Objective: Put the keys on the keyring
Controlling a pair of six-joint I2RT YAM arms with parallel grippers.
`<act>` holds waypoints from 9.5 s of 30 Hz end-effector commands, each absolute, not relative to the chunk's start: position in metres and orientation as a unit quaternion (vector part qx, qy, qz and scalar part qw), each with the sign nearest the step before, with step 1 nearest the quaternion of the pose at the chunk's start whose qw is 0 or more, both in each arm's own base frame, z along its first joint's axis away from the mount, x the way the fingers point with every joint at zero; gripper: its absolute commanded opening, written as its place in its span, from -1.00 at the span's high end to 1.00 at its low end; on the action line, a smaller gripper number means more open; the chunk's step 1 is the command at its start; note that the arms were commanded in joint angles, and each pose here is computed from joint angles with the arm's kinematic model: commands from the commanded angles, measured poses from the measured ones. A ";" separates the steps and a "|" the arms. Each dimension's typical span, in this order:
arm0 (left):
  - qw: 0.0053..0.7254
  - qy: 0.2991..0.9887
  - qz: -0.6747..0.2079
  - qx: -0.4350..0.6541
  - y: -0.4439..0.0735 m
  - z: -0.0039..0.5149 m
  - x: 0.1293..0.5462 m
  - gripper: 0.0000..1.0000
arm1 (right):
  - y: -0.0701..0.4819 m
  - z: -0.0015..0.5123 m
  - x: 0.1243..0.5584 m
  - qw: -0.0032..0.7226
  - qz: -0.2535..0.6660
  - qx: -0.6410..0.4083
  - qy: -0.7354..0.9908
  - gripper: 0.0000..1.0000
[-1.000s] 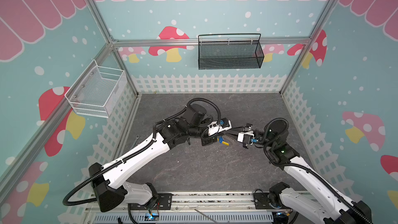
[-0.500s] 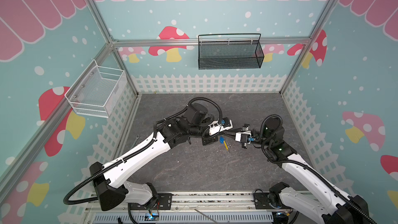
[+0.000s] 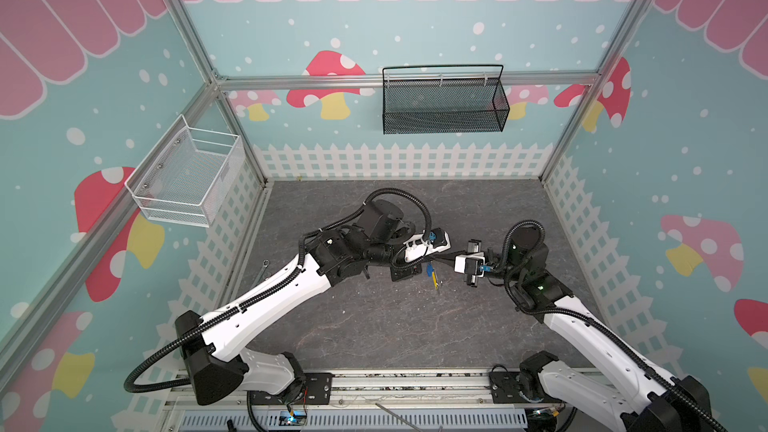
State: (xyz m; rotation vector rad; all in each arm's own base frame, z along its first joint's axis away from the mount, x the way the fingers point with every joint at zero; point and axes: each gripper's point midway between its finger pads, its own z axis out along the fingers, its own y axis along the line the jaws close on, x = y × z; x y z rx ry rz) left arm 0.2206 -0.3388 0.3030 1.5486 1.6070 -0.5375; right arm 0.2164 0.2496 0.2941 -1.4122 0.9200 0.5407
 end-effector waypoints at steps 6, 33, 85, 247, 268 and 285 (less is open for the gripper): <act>0.486 0.657 -0.244 0.522 -0.324 0.324 0.233 0.47 | 0.253 0.312 0.214 0.651 0.258 -0.601 0.386 1.00; 0.497 0.666 -0.313 0.460 -0.328 0.307 0.231 0.54 | 0.253 0.316 0.212 0.661 0.259 -0.597 0.374 1.00; 0.451 0.646 -0.355 0.503 -0.343 0.293 0.215 1.00 | 0.255 0.329 0.191 0.674 0.307 -0.593 0.317 1.00; 0.546 0.624 -0.318 0.461 -0.332 0.308 0.225 0.37 | 0.254 0.332 0.206 0.670 0.290 -0.581 0.360 1.00; 0.528 0.643 -0.254 0.494 -0.321 0.302 0.230 0.94 | 0.245 0.322 0.212 0.677 0.256 -0.574 0.384 1.00; 0.472 0.645 -0.182 0.573 -0.312 0.293 0.229 1.00 | 0.244 0.299 0.228 0.650 0.221 -0.594 0.419 1.00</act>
